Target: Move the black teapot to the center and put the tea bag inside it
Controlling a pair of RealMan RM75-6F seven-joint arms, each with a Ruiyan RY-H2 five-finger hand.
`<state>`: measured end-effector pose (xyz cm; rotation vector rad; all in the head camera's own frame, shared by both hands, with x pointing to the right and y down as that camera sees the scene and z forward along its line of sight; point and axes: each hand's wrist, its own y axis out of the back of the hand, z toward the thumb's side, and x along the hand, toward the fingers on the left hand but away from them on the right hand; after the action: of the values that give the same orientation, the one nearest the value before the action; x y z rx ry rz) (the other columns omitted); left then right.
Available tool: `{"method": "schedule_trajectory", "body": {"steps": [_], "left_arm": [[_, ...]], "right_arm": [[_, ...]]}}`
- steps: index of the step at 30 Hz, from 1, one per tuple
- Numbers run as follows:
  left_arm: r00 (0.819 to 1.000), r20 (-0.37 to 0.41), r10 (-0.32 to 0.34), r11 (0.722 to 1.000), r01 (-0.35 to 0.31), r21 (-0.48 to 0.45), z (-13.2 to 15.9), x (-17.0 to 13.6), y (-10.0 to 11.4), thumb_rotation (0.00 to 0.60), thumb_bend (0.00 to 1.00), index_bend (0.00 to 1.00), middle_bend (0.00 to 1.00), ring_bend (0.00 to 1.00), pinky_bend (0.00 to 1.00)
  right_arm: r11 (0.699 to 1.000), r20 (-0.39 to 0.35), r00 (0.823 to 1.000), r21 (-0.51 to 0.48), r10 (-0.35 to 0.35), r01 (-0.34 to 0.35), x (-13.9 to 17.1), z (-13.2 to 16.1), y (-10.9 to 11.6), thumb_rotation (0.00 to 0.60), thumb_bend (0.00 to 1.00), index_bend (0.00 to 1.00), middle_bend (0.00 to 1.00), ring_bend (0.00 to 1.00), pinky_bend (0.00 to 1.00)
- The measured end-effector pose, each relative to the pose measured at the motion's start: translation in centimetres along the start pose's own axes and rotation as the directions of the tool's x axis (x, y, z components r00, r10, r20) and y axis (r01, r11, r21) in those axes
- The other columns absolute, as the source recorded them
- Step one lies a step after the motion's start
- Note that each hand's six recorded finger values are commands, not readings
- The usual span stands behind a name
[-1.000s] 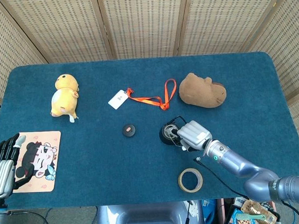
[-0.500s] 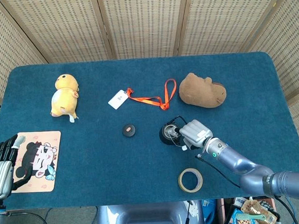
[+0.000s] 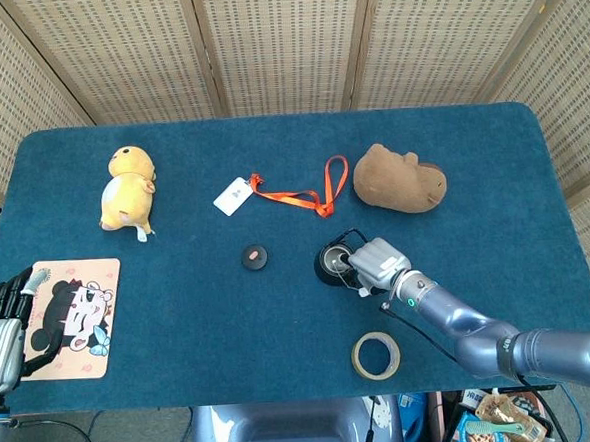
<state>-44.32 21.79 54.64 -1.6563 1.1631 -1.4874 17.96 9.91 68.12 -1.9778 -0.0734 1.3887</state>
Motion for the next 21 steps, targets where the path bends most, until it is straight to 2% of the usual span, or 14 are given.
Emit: {"method": "schedule_trajectory", "body": {"steps": [5,10,21], "left_arm": [[1.000,0.000,-0.002,1.000,0.002,-0.004,0.0,0.1,-0.1,0.600,0.42,0.00,0.00,0.00,0.00],[1.000,0.004,-0.003,1.000,0.003,-0.006,0.0,0.1,-0.2,0.600,0.42,0.00,0.00,0.00,0.00],[1.000,0.012,-0.003,1.000,0.003,-0.008,0.4,0.2,-0.2,0.600,0.42,0.00,0.00,0.00,0.00]], "right_arm": [[1.000,0.010,1.000,0.009,0.012,-0.012,-0.4,0.0,-0.2,0.600,0.85,0.21,1.00,1.00,1.00],[1.000,0.018,1.000,0.011,-0.012,0.011,-0.4,-0.1,0.5,0.600,0.85,0.21,1.00,1.00,1.00],[0.999,0.024,0.998,0.015,-0.052,0.052,1.6,-0.2,1.6,0.600,0.85,0.21,1.00,1.00,1.00]]}}
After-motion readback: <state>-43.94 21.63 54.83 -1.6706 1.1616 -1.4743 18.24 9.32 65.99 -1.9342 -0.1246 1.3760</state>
